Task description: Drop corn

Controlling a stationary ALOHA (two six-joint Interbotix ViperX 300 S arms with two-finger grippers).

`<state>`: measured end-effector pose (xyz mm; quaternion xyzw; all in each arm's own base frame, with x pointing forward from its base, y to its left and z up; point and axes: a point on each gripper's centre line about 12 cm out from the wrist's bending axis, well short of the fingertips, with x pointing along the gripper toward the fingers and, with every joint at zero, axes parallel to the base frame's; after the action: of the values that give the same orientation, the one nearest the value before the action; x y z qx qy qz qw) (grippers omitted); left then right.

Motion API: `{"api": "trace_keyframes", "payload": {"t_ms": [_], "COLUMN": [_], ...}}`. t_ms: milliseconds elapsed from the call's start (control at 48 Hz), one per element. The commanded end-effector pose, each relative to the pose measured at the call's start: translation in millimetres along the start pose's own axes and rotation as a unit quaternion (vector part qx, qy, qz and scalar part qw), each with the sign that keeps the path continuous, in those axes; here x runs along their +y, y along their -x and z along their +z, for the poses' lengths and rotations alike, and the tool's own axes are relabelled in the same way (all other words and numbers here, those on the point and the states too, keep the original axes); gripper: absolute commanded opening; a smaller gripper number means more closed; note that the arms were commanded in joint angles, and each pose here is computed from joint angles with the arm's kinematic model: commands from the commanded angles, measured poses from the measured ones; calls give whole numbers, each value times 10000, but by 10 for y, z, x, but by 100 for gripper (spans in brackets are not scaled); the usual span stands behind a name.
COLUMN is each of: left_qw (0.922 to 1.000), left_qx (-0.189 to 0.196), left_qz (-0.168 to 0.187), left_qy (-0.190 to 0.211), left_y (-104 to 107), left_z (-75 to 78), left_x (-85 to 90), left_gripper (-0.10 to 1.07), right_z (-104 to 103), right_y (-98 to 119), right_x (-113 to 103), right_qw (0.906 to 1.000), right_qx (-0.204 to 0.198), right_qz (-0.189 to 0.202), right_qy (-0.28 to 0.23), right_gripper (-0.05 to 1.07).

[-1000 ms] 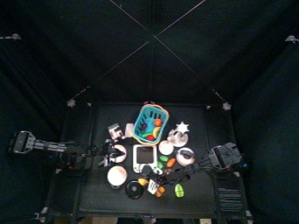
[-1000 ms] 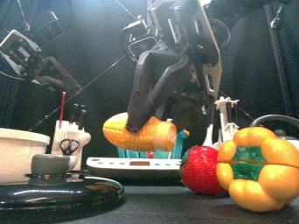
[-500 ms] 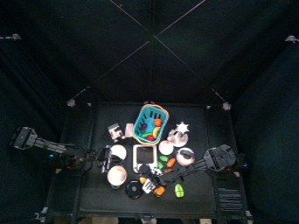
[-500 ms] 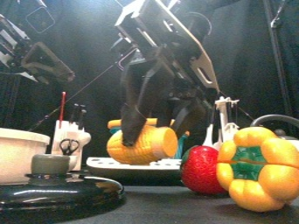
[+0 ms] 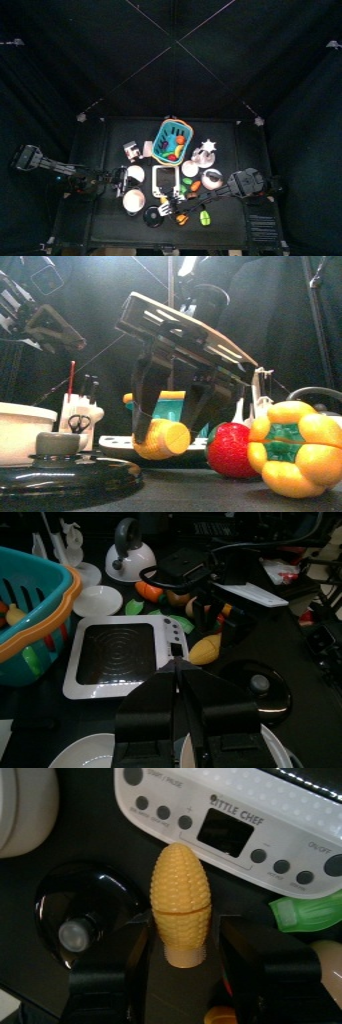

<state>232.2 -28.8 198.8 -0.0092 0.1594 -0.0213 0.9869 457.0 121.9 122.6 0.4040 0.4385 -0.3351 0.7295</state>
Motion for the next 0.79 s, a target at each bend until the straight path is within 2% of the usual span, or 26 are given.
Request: {"api": "trace_keyframes", "payload": {"t_ms": [0, 229, 396, 771], "left_qw": [10000, 10000, 10000, 10000], "left_qx": [-89, -81, -73, -72], "left_qz": [3, 0, 3, 5], "left_qy": [-3, 5, 11, 19], "left_y": [-12, -8, -11, -7], "left_z": [55, 50, 47, 43], "left_x": [-5, -5, -5, -4], "left_gripper": [45, 45, 45, 45], "right_z": [-22, -166, -202, -168], "right_y": [120, 143, 159, 203], "right_x": [53, 69, 80, 114], "right_qw": [9999, 9993, 9993, 9995], "right_qx": [-20, 189, 158, 41], "right_qz": [132, 129, 165, 263], "right_qy": [-86, -287, -298, -163], "right_gripper": [61, 62, 65, 91]}}
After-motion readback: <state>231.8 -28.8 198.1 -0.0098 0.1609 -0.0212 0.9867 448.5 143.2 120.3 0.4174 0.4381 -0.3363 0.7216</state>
